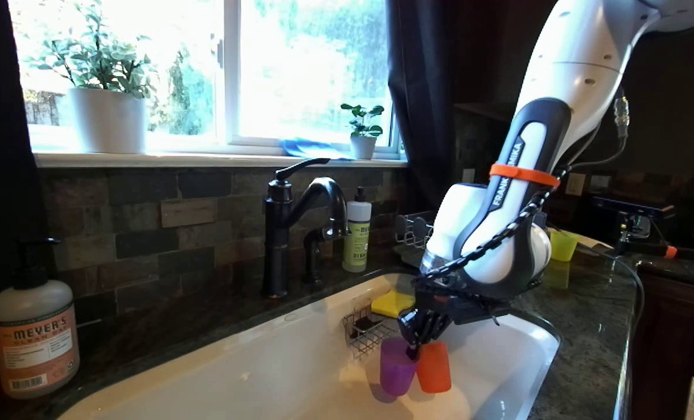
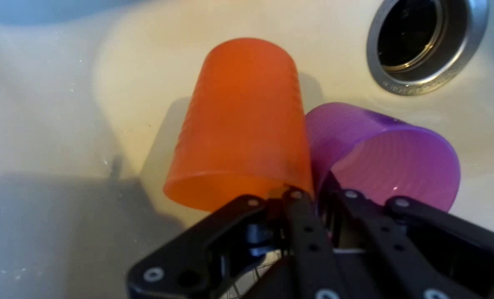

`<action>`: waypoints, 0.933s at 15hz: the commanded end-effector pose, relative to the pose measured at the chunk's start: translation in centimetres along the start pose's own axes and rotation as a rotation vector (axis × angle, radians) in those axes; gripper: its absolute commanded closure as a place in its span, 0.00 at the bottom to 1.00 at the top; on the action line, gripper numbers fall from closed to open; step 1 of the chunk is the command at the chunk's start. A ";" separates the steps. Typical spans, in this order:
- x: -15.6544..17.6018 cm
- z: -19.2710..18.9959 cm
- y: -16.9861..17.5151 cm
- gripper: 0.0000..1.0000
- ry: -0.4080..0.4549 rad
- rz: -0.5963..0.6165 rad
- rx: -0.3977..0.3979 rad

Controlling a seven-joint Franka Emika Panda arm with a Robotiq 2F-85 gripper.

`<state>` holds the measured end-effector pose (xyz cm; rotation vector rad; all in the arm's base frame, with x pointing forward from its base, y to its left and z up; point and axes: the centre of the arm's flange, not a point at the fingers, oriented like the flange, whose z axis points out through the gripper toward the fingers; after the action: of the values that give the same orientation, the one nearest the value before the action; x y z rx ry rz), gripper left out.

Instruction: Pick up the two cups in the sink and put them on the dish rack

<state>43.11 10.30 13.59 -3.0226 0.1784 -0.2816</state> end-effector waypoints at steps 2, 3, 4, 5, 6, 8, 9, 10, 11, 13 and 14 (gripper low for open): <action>-3.4 -7.1 0.7 0.97 -0.040 -0.014 0.082; -4.0 -8.3 0.8 0.97 -0.032 -0.008 0.087; -4.3 -9.5 1.0 0.97 -0.017 0.002 0.082; -4.7 -10.9 1.4 0.97 -0.004 0.014 0.062; -5.1 -12.0 2.0 0.97 0.009 0.025 0.045; -3.6 -13.9 3.2 0.97 0.050 0.058 -0.007; -2.8 -15.1 3.6 0.97 0.085 0.074 -0.023; -1.6 -16.6 3.8 0.97 0.147 0.105 -0.029; -0.5 -18.1 4.1 0.97 0.201 0.122 -0.020; 0.5 -21.4 4.3 0.97 0.302 0.167 -0.017; 1.1 -23.0 4.3 0.97 0.342 0.191 -0.023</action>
<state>42.50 5.54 29.35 -2.9511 0.4183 -0.6101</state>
